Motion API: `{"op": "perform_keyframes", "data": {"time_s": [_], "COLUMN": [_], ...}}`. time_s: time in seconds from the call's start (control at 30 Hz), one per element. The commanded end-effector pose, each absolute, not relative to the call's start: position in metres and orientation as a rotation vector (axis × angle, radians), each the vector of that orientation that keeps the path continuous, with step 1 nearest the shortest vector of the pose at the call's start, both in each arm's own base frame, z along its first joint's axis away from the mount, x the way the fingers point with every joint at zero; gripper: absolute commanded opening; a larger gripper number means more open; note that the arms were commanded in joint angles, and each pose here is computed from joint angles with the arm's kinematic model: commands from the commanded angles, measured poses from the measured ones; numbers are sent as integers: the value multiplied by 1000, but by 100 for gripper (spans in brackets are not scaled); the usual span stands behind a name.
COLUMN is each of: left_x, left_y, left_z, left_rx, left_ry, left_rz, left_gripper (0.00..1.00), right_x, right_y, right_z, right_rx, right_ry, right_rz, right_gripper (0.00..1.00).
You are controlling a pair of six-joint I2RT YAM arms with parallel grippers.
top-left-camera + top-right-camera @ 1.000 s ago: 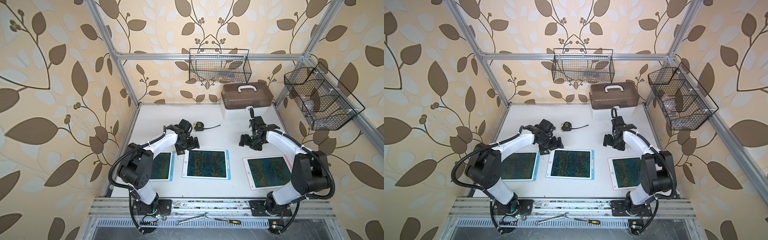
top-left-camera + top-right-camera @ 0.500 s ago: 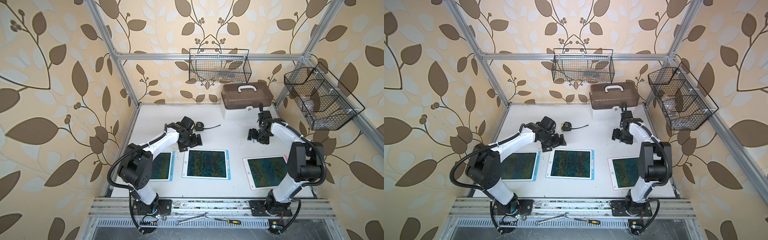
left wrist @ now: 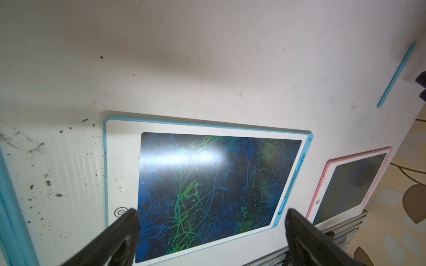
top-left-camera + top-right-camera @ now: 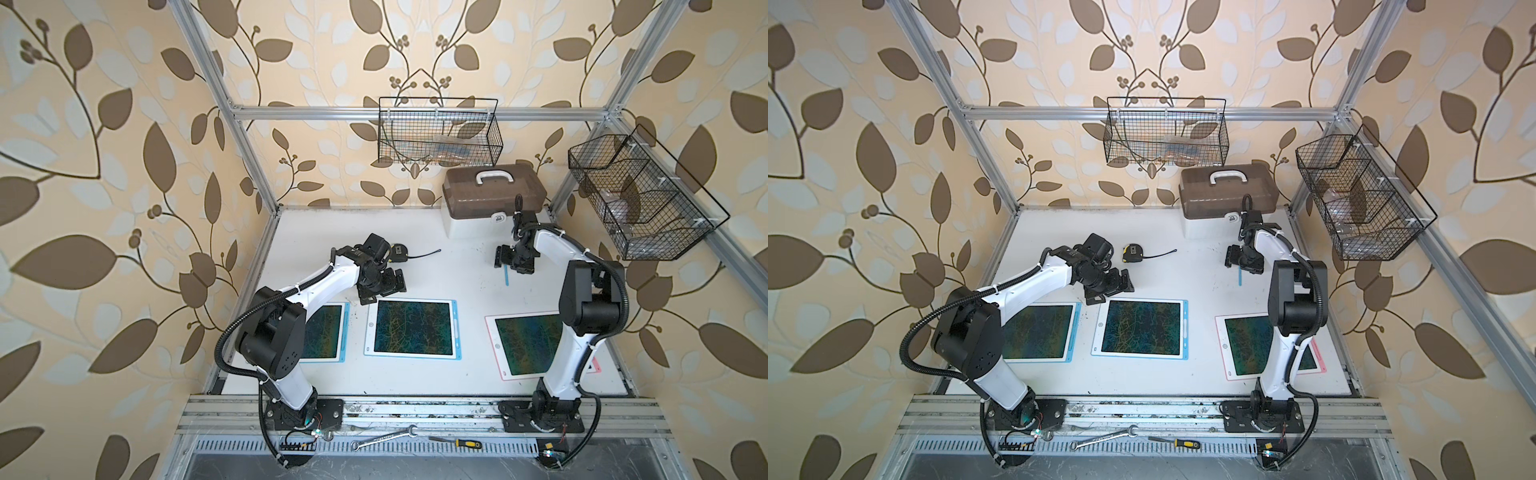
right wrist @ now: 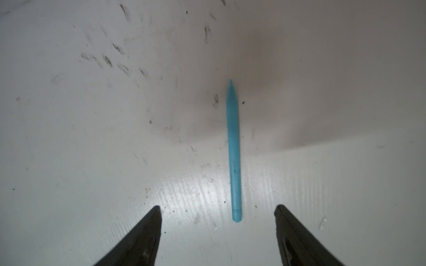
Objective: Place the stylus back onto the writing tablet
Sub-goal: Adjust the stylus at the center of the board.
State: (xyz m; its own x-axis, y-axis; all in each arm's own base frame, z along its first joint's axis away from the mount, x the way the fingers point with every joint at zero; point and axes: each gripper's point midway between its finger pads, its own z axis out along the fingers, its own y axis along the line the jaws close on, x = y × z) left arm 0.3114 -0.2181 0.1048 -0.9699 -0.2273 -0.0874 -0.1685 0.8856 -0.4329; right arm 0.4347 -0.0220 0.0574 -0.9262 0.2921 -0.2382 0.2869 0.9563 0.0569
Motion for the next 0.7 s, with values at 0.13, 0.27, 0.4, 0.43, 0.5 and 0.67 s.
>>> {"op": "perform_keyframes", "data": {"time_s": [0.13,0.27,0.4,0.43,0.5,0.67], "left_x": [317,318,319,319,319,321], "left_y": [-228,-229,-230,-230,-231,-232], "left_z": [125,124,123,122,122,120], "left_rx": [-299,-304,-303,-304,-306,-308], "left_ry": [2880,2884,2885,2887,2887,2891], "left_rz": [-693,-692,-691,-689,-693,-697], "left_gripper": [99,99,99,99,99,99], "right_x": [451,456,458,458,458,458], "right_y": [-21,-20,-20,-19,-19,-15], "right_z": [42,35,27,25,21,16], "right_rx": [428,439,449,450,452,433], "right_ry": [2887,2895,2906,2908,2914,2930], "right_rz": [58,67,84,86,88,79], "right_gripper": [77,77,76,76,73,66]}}
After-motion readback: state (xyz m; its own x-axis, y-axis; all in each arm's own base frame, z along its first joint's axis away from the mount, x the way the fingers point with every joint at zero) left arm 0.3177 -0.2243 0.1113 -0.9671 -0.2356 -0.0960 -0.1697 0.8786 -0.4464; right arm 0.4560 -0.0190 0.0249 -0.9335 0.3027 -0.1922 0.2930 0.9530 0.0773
